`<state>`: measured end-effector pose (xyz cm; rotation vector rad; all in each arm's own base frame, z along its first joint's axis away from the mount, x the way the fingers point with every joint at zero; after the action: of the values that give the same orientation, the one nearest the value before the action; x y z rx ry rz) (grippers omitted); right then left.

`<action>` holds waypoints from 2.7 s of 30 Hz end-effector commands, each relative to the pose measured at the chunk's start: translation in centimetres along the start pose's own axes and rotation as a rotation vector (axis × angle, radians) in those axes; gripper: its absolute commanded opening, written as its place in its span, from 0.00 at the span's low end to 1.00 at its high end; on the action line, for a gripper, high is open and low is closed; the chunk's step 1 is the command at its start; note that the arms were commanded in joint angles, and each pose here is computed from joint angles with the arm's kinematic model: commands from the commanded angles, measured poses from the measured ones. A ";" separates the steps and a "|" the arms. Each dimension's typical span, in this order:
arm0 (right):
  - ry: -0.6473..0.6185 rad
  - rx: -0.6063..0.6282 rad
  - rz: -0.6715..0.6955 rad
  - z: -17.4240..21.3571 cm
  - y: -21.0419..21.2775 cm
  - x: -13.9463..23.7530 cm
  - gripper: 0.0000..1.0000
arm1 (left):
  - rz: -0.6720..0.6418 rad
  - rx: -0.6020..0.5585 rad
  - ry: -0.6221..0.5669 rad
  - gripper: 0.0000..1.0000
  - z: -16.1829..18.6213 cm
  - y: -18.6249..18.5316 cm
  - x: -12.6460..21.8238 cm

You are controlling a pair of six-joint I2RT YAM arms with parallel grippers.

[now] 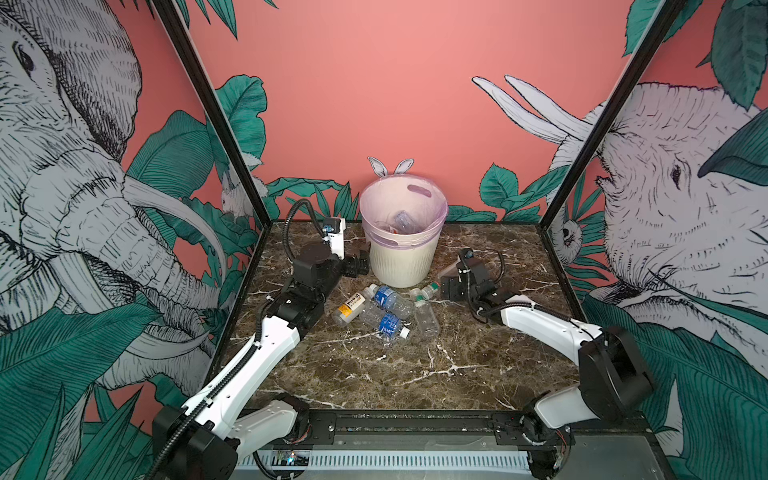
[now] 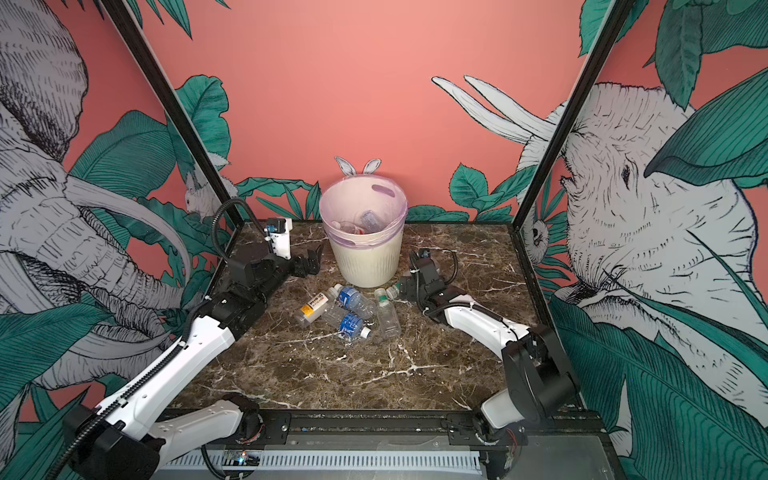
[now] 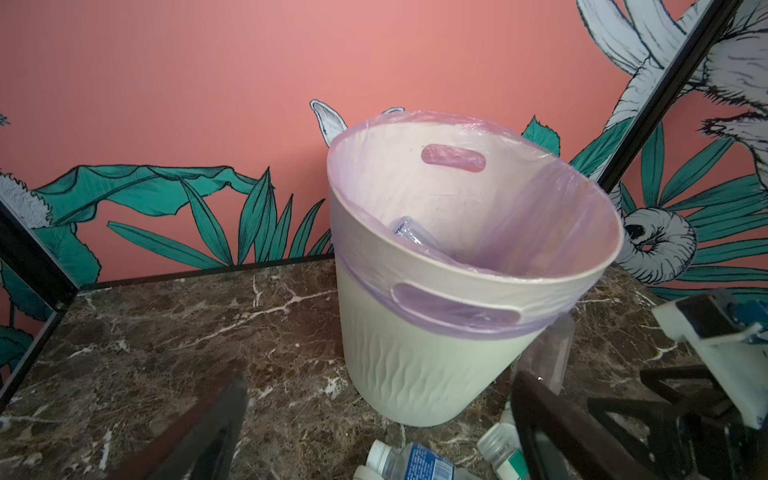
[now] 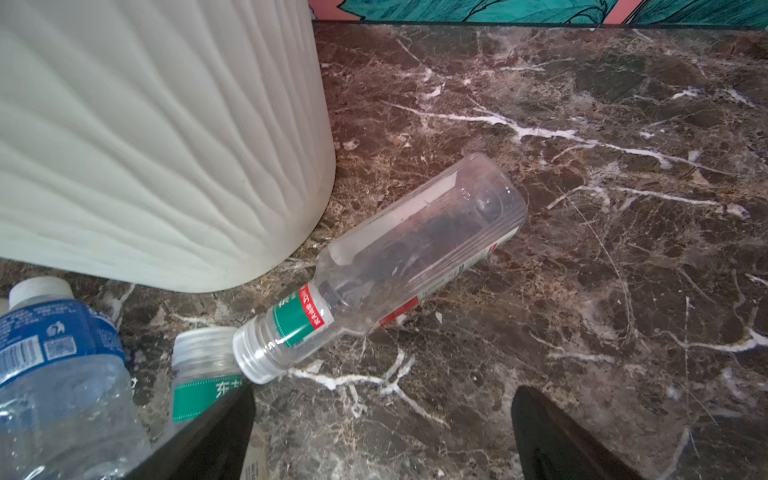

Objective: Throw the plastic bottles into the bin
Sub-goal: 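Withdraw the left gripper from the bin while the right gripper reaches toward the green-cap bottle, then lower the right gripper and close it around the lying green-label bottle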

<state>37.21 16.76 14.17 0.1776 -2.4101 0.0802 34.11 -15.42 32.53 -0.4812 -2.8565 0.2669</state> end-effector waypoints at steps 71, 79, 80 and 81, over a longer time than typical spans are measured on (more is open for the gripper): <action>0.290 -0.316 0.210 2.1 -6.2 -7.1 0.88 | -0.060 0.056 0.160 0.98 14.9 3.8 -1.4; 0.311 -0.238 0.145 2.7 -5.5 -6.7 0.86 | -0.058 0.061 0.171 0.98 15.2 3.8 -1.6; 0.313 -0.232 0.135 2.7 -5.4 -6.7 0.85 | -0.060 0.061 0.172 0.98 15.2 3.8 -1.6; 0.317 -0.226 0.123 2.9 -5.1 -6.8 0.84 | -0.060 0.061 0.173 0.98 15.3 3.8 -1.6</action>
<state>41.70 11.85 7.75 -0.1361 -2.1075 -0.1345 32.56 -14.41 16.03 -0.3750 -2.6591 0.2538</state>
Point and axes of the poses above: each gripper's point midway between its finger pads, its own x axis back along the fingers, its own y axis along the line the jaws close on, z = x × y, the point moved 1 cm from there along x, back along the fingers, and after that the axes turned 6 degrees about x, right-handed, at the moved point
